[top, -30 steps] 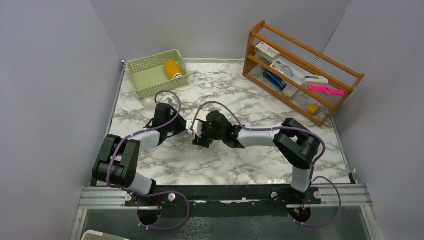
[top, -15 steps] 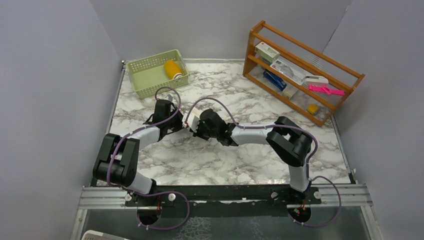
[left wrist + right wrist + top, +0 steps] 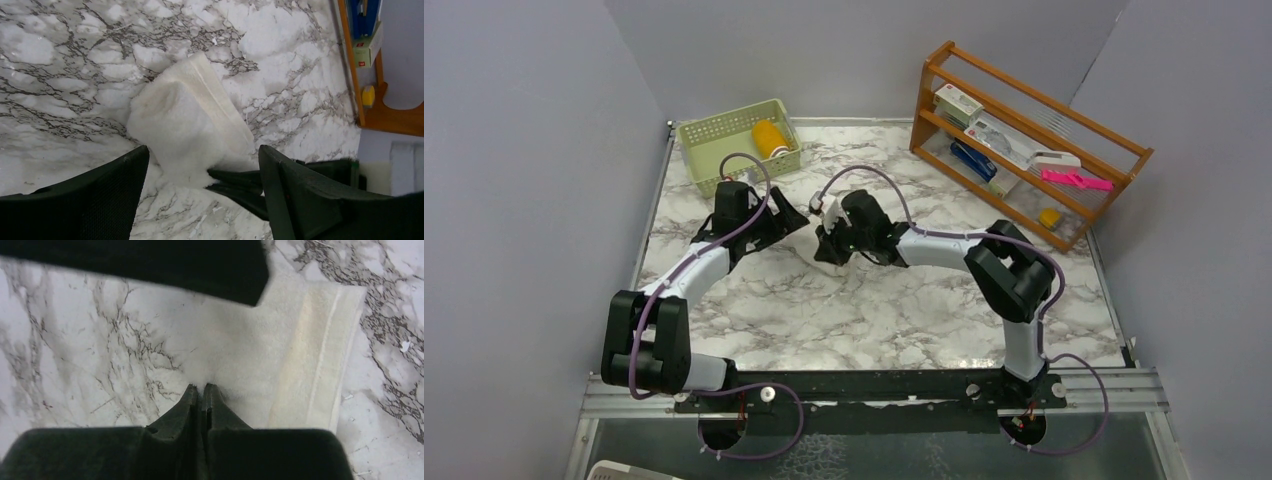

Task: Roll the towels
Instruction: Roll the towel at the center of the board, then pick up the towel at the center of the board, then place the towel in the bin, then reset both arms

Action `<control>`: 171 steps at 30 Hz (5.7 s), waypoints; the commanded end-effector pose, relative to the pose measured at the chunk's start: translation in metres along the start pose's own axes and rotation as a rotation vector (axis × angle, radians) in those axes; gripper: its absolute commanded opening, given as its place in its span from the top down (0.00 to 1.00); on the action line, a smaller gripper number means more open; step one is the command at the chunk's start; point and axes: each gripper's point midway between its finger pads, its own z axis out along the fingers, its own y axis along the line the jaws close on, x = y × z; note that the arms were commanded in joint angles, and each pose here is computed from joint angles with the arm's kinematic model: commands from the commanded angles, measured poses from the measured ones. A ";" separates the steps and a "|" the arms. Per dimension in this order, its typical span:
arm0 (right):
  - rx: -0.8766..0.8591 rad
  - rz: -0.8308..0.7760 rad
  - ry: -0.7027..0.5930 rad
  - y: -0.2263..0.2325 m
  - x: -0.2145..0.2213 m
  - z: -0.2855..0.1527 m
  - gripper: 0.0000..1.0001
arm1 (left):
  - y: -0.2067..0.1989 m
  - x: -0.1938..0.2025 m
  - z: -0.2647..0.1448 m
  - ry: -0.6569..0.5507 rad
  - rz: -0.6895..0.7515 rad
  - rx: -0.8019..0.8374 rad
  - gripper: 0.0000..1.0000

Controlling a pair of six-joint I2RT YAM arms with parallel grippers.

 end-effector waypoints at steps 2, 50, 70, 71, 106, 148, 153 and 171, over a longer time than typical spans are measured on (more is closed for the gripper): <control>-0.073 0.254 -0.091 -0.008 -0.044 -0.020 0.99 | -0.006 0.015 -0.008 0.054 0.000 0.048 0.17; -0.507 1.116 -0.576 -0.079 0.003 -0.070 0.99 | -0.032 0.058 0.108 0.035 -0.277 0.190 0.13; -0.353 0.873 -0.559 -0.080 -0.008 -0.118 0.51 | -0.053 -0.019 0.099 -0.192 -0.084 0.248 0.64; -0.333 0.859 -0.563 -0.083 -0.010 -0.125 0.51 | -0.057 -0.026 0.096 -0.193 -0.053 0.252 0.64; -0.183 0.604 -0.418 -0.034 0.011 -0.194 0.54 | 0.036 -0.316 0.097 -0.223 0.046 0.322 0.65; -0.032 0.529 -0.455 -0.048 -0.027 -0.223 0.04 | 0.062 -0.336 -0.015 -0.280 0.182 -0.252 0.01; 0.077 0.467 -0.502 -0.051 -0.042 -0.246 0.01 | 0.022 -0.305 -0.067 -0.312 0.299 -0.262 0.01; 0.602 0.682 -0.466 -0.093 0.004 -0.300 0.00 | -0.028 -0.059 -0.124 -0.410 0.455 0.073 0.01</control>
